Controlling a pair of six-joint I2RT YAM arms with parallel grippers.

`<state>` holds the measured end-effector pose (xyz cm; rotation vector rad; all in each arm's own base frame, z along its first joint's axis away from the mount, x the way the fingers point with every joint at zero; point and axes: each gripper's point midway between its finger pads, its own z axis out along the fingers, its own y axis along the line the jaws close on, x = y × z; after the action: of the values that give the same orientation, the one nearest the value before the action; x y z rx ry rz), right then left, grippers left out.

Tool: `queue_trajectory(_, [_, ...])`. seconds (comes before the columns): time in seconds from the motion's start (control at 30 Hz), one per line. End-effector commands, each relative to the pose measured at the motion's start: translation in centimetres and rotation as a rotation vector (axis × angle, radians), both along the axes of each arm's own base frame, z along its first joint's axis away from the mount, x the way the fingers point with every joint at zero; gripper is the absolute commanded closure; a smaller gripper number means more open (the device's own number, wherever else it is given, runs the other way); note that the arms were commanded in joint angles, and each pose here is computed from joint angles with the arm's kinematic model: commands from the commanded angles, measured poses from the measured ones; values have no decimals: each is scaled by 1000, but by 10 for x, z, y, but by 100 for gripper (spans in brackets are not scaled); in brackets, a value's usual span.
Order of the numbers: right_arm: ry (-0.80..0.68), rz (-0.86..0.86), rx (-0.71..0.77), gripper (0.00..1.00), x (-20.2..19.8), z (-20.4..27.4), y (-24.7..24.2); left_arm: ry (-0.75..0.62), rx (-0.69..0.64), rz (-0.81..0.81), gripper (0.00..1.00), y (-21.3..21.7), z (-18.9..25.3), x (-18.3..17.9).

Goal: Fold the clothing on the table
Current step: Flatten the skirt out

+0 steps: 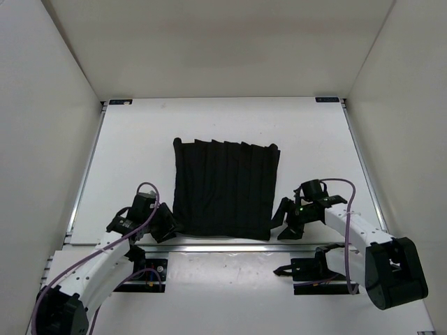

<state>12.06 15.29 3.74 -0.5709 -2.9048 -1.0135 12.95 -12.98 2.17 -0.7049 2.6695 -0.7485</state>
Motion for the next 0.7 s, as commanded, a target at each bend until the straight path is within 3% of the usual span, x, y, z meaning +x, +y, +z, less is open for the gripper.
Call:
queue_trajectory(0.0, [-39, 8, -5, 45, 6, -8, 6, -3, -18, 2, 39, -3, -2, 1])
queue_trajectory(0.07, [-31, 16, -17, 50, 5, -14, 7, -9, -1, 0, 41, -3, -4, 4])
queue_trajectory(0.2, [-28, 61, -33, 52, 6, -18, 16, -32, 85, 17, 48, 8, 0, 18])
queue_trajectory(0.33, [-29, 89, -39, 60, 7, -20, 25, -31, 191, 20, 62, 18, 2, 26])
queue_trajectory(0.37, [-36, 90, -43, 71, 11, -21, 26, -49, 194, 17, 75, 17, 6, 30])
queue_trajectory(0.43, [-44, 76, -48, 95, 19, -21, 24, -77, 210, 27, 91, 20, 11, 39])
queue_trajectory(0.47, [-53, 68, -54, 100, 26, -18, 23, -94, 204, 24, 100, 19, 15, 44])
queue_trajectory(0.67, [-129, 25, -52, 100, 71, 11, 0, -152, 221, -65, 100, -1, 42, 72])
